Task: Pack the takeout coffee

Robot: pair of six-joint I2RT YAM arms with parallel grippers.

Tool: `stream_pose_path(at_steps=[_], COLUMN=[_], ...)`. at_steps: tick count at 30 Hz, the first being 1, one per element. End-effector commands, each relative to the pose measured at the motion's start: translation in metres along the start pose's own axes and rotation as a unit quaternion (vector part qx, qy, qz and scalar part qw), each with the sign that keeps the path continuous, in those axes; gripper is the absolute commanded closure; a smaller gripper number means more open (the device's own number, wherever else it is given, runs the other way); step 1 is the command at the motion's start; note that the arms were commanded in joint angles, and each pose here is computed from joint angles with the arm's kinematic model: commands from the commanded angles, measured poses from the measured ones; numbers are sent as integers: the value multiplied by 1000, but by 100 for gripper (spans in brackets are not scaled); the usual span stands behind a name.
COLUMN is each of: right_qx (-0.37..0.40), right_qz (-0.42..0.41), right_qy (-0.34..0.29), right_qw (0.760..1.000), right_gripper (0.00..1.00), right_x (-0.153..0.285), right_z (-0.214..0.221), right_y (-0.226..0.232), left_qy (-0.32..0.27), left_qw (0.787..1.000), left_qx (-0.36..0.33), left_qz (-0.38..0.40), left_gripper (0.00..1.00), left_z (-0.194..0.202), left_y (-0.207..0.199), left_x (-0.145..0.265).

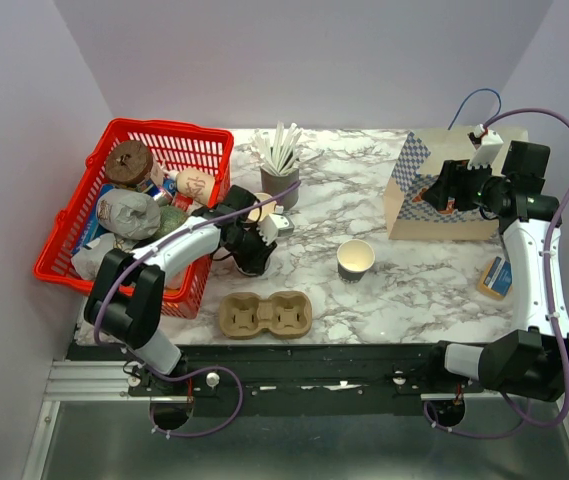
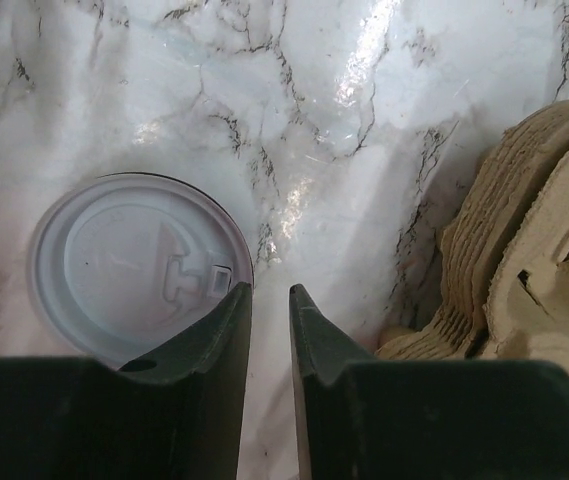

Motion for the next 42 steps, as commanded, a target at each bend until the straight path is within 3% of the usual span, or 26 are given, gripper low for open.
stream_pose_path(at_steps=[1,8,14,26,31,42], right_qx=[3,3,3,4,4,1], right_qz=[-5,-4,-5,-4,-5,-7], right_qy=[-12,-10,-10,-8,-8,-9], right_qw=[1000,1000,1000,1000,1000,1000], right_gripper=[21,21,21,21,21,21], right_x=[4,4,3,1,1,0], right_z=[-1,1,1,1,1,-1], right_y=[3,3,3,1,1,1], left_qy=[0,9,10,25,22,5], left_qw=[1000,999,1000,1000,999,999], left_qx=[1,2,-6,4,1,-14], left_qz=[28,31,-18,-18,-27,-52], left_gripper=[71,72,76,90,100,100], left_z=[-2,2,-1,3,1,-18], left_y=[-3,-4,7,8,10,5], left_x=[-7,-15,-19,-23,-20,14])
Point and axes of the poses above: each gripper's point midway between its finger pads, its own x axis back along the fingers, its own y axis along the line the jaws close on, z = x × y, the point moved 3 cm from there along x, back along the fingers, and after that the axes turned 5 degrees about x, right-handed, at the moved point
